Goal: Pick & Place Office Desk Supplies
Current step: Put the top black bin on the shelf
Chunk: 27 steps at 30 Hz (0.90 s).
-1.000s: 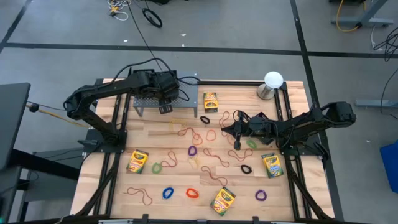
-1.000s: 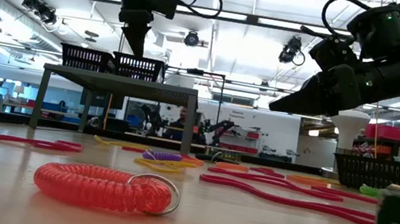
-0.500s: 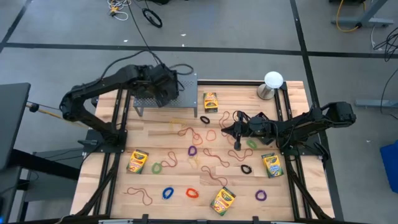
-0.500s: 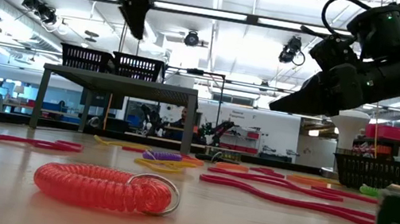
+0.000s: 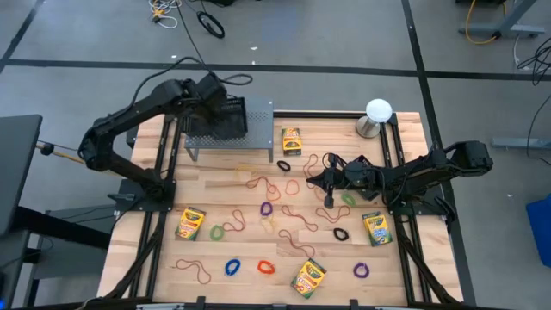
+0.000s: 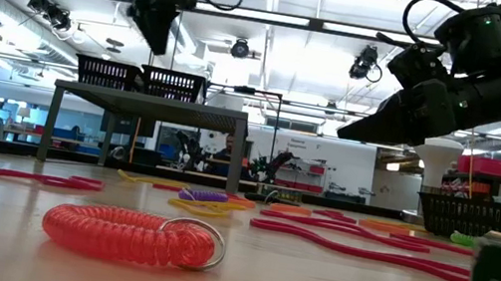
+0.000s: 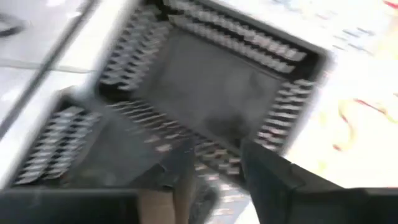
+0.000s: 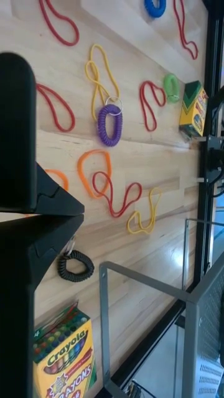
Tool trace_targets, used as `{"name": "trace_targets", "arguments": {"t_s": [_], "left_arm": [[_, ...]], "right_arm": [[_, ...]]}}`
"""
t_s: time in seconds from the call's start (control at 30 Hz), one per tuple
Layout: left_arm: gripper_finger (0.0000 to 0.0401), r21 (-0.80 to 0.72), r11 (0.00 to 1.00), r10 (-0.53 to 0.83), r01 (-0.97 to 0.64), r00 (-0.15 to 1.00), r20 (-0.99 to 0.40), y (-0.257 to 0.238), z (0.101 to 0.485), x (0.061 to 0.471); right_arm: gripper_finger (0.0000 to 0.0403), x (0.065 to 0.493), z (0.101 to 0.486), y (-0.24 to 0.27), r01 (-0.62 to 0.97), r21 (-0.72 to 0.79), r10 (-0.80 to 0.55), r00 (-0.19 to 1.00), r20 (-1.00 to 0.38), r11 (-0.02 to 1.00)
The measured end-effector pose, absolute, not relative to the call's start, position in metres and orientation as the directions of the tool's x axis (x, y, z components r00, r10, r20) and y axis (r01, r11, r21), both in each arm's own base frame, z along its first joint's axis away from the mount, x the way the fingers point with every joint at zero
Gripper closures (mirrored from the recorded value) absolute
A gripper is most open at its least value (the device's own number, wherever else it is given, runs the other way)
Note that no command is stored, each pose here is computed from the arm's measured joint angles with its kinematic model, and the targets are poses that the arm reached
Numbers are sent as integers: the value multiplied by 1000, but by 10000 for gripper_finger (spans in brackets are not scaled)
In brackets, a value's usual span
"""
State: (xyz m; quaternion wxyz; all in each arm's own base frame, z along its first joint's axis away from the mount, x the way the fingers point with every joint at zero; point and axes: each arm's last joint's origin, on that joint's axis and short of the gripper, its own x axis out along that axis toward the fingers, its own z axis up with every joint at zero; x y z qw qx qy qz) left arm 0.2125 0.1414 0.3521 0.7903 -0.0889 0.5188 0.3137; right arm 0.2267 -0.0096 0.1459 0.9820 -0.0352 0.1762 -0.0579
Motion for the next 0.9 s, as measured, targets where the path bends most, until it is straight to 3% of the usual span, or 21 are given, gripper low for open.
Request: {"name": "trace_targets", "arguments": {"t_s": [0.3, 0.4, 0.53, 0.9], "left_arm": [[349, 238, 917, 343, -319, 329, -880, 117, 348, 235], [365, 179, 949, 269, -259, 371, -889, 106, 349, 237], [387, 146, 962, 215, -232, 308, -927, 102, 330, 242], [391, 299, 911, 356, -284, 174, -918, 109, 316, 238]], "right_arm": [[397, 227, 146, -10, 101, -88, -125, 931, -342, 991], [397, 227, 146, -10, 100, -90, -125, 931, -342, 991], [397, 227, 146, -10, 99, -90, -125, 932, -342, 991], [397, 227, 146, -10, 101, -87, -125, 931, -342, 991]]}}
